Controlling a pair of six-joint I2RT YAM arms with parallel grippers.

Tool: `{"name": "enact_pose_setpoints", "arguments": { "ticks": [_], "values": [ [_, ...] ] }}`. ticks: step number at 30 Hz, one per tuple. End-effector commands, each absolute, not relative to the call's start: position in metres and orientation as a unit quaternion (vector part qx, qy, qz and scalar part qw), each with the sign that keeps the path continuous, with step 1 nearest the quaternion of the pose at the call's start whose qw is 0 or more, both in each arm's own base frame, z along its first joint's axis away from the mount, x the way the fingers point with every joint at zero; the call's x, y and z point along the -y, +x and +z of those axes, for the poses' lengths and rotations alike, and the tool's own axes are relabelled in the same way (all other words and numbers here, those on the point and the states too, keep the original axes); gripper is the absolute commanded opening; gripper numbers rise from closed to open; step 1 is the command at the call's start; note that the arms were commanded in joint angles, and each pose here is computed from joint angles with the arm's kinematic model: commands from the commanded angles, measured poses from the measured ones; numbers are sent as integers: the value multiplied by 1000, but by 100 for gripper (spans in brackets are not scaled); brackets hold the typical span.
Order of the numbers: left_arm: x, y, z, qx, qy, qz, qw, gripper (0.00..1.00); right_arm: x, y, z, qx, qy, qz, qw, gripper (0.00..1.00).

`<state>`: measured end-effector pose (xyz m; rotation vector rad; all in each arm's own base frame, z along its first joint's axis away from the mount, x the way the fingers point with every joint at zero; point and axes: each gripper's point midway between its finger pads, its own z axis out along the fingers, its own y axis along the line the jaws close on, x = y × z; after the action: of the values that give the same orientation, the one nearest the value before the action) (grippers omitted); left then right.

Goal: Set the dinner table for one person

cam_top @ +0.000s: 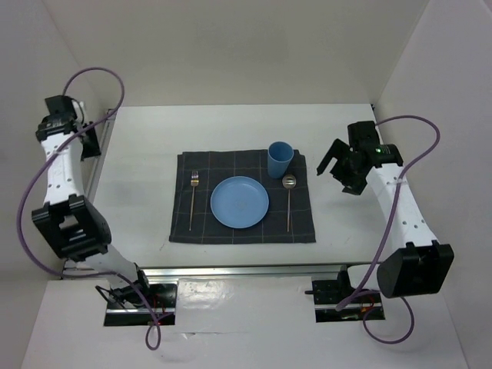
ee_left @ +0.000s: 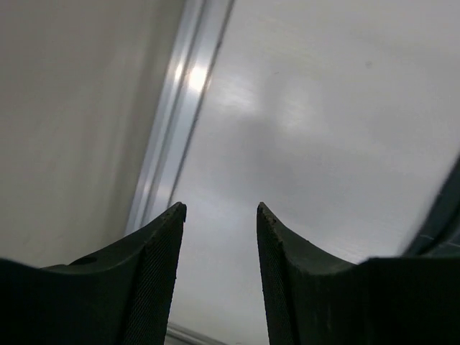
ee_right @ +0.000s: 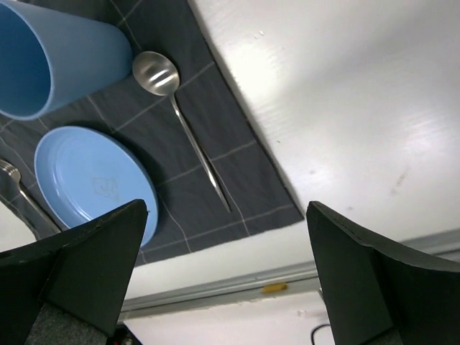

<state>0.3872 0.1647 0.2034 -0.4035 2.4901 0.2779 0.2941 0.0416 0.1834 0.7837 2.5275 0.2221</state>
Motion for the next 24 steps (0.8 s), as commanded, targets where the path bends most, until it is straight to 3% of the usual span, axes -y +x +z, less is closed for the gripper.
{"name": "enact_pose_setpoints", "arguments": {
  "ticks": [1, 6, 12, 24],
  "values": [
    [-177, 343, 200, -941, -150, 124, 278, 52, -28, 268, 204, -927, 270, 56, 255, 100],
    [-183, 295, 179, -943, -171, 129, 255, 52, -21, 254, 196, -936, 265, 31, 231, 100],
    [-173, 261, 171, -945, -176, 114, 251, 52, -16, 240, 210, -927, 268, 28, 263, 100],
    [-171, 251, 181, -942, -158, 132, 264, 52, -17, 229, 219, -923, 247, 42, 291, 100]
  ]
}}
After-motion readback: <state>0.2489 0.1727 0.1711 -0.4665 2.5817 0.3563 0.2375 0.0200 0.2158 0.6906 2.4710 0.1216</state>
